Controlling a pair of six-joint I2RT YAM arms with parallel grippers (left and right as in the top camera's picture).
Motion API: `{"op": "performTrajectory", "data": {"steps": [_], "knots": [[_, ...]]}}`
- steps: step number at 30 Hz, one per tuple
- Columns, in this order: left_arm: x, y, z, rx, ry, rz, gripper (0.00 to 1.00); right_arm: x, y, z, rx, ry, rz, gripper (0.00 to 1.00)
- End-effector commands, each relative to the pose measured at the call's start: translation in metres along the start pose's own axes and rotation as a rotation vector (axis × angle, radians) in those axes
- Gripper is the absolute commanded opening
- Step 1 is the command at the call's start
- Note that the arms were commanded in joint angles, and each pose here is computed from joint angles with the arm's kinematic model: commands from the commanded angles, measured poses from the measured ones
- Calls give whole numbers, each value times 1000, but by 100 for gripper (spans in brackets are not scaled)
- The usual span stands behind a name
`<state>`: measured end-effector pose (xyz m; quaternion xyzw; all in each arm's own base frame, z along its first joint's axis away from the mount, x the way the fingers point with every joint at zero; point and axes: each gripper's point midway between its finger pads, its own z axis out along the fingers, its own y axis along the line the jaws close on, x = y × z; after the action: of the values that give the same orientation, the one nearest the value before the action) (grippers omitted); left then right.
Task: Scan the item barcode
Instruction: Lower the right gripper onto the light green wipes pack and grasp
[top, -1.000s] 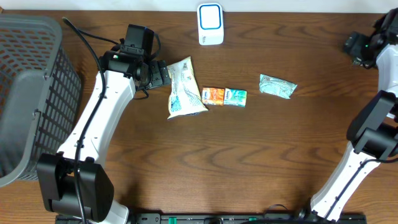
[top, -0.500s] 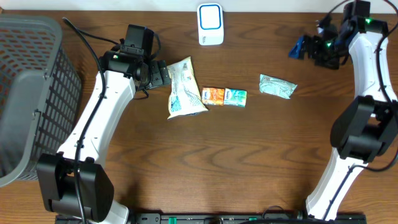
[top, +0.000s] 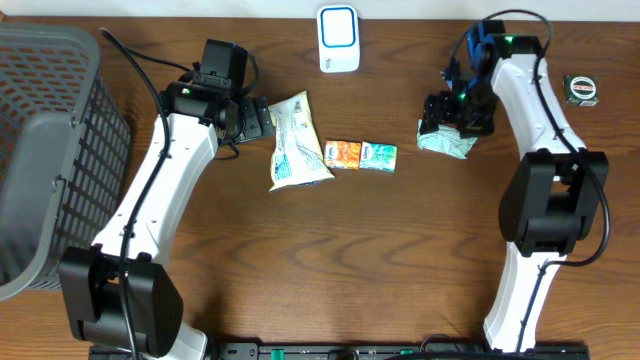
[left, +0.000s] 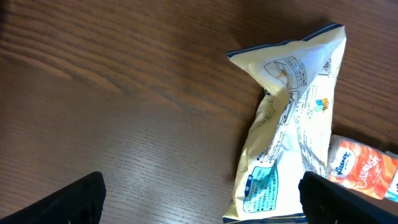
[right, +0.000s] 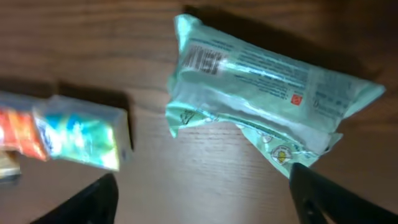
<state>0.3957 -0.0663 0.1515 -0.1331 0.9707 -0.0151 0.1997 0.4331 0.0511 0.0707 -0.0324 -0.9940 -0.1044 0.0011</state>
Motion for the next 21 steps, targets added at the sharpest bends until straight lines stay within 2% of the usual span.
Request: {"op": "performTrajectory", "data": {"steps": [1, 3, 5, 11, 17, 19, 21], "knots": [[0, 2, 1, -5, 3, -5, 98, 5, -5, 14, 28, 18, 283, 76], [0, 2, 1, -5, 3, -5, 98, 10, -7, 21, 34, 32, 424, 68], [0, 2, 1, -5, 3, -5, 98, 13, -10, 30, 40, 38, 519, 67], [0, 2, 1, -5, 3, -5, 98, 7, -15, 62, 15, -11, 632, 65], [0, 2, 1, -5, 3, -5, 98, -26, -22, 66, -21, -152, 623, 63], [0, 2, 1, -5, 3, -5, 98, -39, -21, 63, -50, -201, 599, 53], [0, 2, 1, -5, 3, -5, 98, -52, -5, 59, -132, -230, 489, 47]]}}
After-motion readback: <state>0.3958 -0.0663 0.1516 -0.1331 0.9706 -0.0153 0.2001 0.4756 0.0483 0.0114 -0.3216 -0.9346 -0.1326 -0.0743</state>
